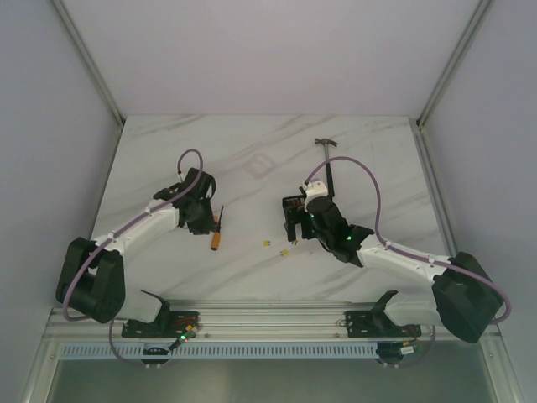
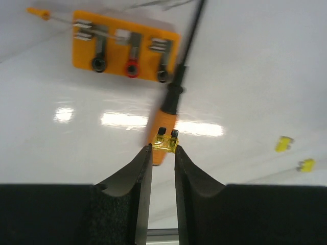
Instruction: Snap on the fuse box
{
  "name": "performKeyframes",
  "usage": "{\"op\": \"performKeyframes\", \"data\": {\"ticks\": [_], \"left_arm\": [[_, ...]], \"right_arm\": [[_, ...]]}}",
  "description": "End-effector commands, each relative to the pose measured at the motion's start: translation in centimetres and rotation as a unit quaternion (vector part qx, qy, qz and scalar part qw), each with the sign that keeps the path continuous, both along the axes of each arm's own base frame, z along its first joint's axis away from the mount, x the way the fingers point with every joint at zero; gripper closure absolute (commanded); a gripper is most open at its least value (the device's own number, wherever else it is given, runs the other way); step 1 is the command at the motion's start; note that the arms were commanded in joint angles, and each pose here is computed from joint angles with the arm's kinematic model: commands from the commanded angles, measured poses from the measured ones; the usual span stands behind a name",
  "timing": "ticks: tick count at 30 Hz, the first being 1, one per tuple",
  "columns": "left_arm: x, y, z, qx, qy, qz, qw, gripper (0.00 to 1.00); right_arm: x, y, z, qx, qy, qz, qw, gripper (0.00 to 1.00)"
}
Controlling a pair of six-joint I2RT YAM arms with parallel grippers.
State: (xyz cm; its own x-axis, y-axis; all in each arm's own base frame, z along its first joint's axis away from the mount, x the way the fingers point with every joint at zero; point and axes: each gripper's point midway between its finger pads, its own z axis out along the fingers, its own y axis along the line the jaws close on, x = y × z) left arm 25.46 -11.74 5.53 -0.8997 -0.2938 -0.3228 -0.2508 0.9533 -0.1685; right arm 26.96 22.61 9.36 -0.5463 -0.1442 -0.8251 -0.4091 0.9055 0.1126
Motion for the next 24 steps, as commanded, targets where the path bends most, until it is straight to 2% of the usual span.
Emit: {"op": "performKeyframes", "data": {"ticks": [1, 3, 13, 24], "left_arm": [[1.1, -3.5, 3.3, -0.04, -0.036, -0.037, 0.998, 0.73], [1.4, -5.1, 4.2, -0.052, -0.048, -0.052, 0.996, 0.73], [1.0, -11.7, 0.8, -0.075, -0.017, -0.104, 0.992, 0.72], [1.8, -15.7, 0.0, -0.178, -0.028, -0.075, 0.981, 0.72]], "right_arm": [[0.6, 0.6, 1.3, 0.02, -0.011, -0.001, 1.0, 0.01], [0.6, 0.7, 1.3, 0.02, -0.009, 0.0, 1.0, 0.01], [0.4, 1.0, 1.0, 0.02, -0.002, 0.009, 1.0, 0.01], [0.1, 2.5, 0.4, 0.061, -0.008, 0.031, 0.998, 0.02]]}}
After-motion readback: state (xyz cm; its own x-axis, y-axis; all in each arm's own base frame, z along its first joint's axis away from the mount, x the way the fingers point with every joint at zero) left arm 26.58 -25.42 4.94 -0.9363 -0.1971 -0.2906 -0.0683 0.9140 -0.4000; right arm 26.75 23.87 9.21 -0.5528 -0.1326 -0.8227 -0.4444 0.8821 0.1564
